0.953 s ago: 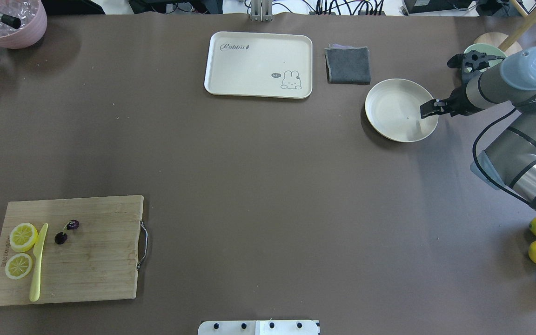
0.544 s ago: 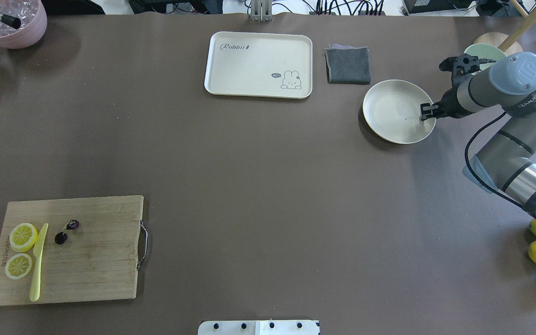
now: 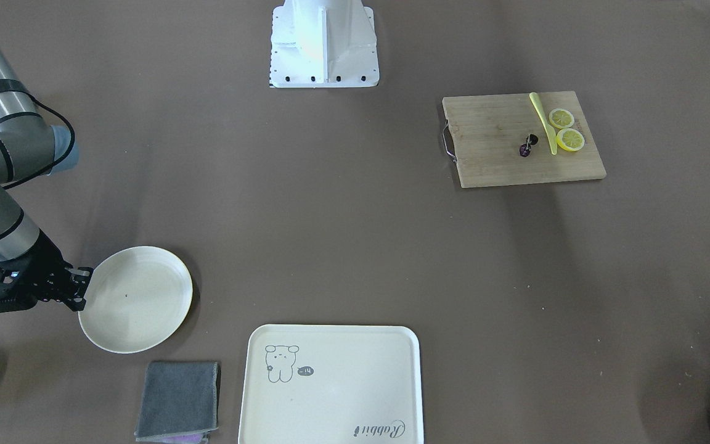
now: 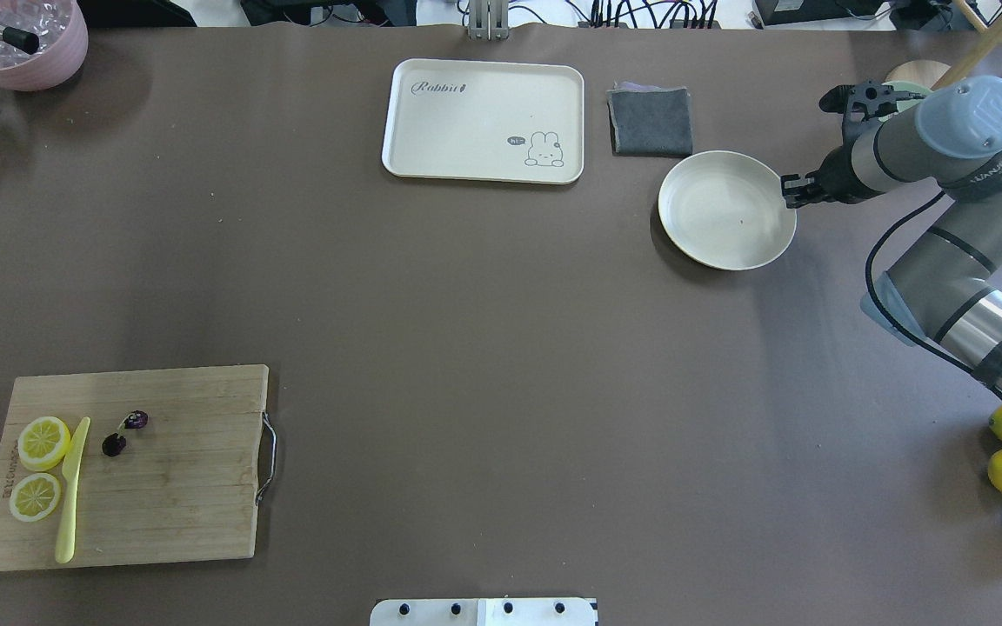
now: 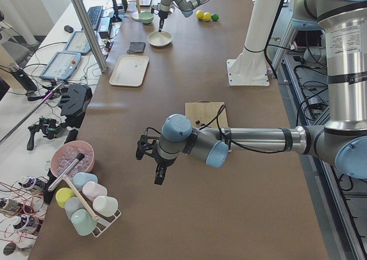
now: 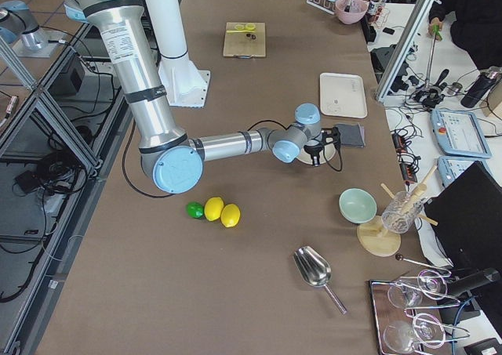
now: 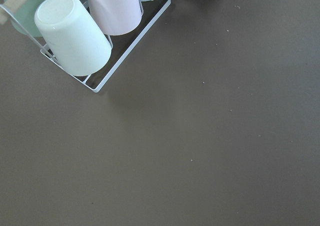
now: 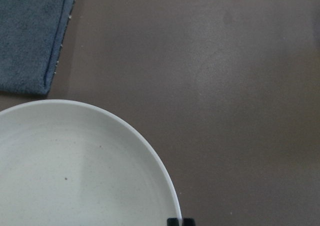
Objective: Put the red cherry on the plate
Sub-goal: 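Drag the white plate with the right gripper toward the table center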
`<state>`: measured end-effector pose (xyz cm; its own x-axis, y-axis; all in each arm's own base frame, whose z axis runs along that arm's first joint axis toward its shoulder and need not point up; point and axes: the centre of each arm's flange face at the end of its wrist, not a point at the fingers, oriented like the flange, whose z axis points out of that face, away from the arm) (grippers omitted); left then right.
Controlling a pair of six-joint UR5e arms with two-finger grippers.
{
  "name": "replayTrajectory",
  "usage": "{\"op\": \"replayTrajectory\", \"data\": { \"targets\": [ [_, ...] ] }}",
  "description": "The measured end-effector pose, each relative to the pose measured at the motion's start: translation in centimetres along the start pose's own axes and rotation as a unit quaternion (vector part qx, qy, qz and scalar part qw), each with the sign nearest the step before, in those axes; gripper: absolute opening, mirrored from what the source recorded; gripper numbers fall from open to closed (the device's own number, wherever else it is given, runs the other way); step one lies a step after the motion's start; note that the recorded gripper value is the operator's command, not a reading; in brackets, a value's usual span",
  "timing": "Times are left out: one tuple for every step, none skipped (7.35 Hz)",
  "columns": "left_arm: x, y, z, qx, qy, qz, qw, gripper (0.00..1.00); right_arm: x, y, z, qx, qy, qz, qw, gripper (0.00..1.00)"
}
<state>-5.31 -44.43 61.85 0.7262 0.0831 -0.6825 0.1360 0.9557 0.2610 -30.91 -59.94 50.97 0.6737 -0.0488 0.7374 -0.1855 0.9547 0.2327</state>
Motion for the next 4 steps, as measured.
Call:
{"op": "replayTrajectory", "data": {
  "targets": [
    [0.1, 0.0, 0.0, 0.001, 0.0, 0.001, 1.0, 0.98, -0.2, -0.2, -0.2, 0.0, -0.003, 0.008, 1.0, 0.0],
    [0.1, -0.1, -0.1, 0.002, 0.0, 0.001, 1.0, 0.98, -0.5, -0.4, -0.3, 0.0, -0.005, 0.015, 0.9999, 0.0],
    [0.2, -0.1, -0.2, 0.002, 0.001, 0.002, 1.0, 0.98, -0.9, -0.8, -0.5, 0.0, -0.01, 0.02, 0.9997, 0.0],
    [0.2, -0.2, -0.2, 0.003, 0.001, 0.002, 1.0, 0.98, -1.6, -1.7, -1.5, -0.003, -0.026, 0.026, 0.9993, 0.0]
  ]
}}
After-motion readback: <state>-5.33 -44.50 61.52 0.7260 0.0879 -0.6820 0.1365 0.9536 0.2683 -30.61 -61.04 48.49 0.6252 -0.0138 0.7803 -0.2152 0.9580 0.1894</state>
